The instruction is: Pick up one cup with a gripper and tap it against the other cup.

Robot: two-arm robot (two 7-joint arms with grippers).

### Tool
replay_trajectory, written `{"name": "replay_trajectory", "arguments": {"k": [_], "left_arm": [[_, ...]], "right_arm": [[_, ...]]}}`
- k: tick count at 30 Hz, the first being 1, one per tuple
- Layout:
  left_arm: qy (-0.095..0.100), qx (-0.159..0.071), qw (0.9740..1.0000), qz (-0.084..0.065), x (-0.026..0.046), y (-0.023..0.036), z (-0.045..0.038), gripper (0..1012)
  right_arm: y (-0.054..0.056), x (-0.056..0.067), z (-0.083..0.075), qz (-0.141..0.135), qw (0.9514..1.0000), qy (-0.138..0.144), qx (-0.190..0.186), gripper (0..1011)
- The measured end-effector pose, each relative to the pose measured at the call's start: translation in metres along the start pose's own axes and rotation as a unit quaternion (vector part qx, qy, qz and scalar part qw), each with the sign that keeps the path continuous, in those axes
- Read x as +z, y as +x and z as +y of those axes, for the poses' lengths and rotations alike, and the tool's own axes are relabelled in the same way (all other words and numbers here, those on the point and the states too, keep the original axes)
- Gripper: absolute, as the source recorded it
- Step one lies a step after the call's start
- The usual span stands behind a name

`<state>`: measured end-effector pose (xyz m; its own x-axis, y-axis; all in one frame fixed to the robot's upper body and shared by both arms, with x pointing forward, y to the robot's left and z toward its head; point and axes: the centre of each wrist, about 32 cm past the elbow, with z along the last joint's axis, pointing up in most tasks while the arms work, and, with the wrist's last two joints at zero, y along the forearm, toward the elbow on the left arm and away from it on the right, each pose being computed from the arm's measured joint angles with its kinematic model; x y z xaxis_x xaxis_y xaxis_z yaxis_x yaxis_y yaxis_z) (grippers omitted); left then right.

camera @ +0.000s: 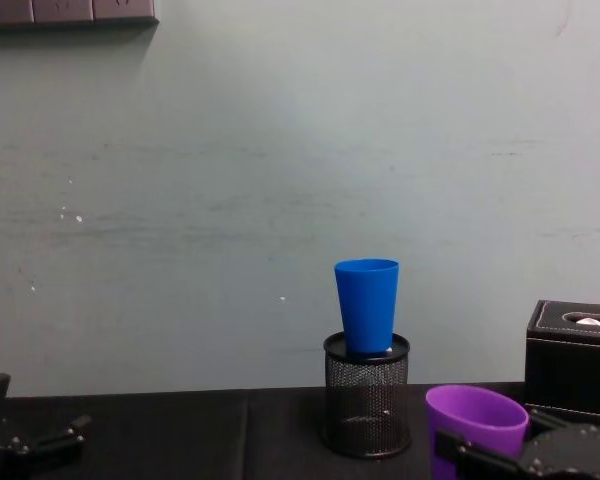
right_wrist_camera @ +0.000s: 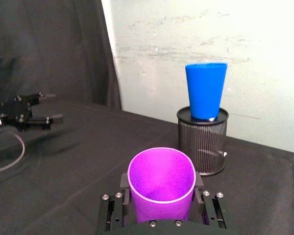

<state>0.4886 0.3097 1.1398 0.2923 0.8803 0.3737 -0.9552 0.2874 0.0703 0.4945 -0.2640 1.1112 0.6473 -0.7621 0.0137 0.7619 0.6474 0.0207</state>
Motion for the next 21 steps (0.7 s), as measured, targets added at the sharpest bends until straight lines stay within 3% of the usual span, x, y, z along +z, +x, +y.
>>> {"name": "replay_trajectory", "arguments": {"k": [13, 21], "left_arm": [[0.0, 0.0, 1.0, 0.0, 0.0, 0.0, 0.0, 1011], [0.0, 0.0, 1.0, 0.0, 0.0, 0.0, 0.0, 1011]], "right_arm": [[-0.003, 0.029, 0.005, 0.005, 0.9998, 0.0, -0.02, 724], [-0.001, 0.044, 0.008, 0.002, 0.9993, 0.027, -0.025, 724]]}}
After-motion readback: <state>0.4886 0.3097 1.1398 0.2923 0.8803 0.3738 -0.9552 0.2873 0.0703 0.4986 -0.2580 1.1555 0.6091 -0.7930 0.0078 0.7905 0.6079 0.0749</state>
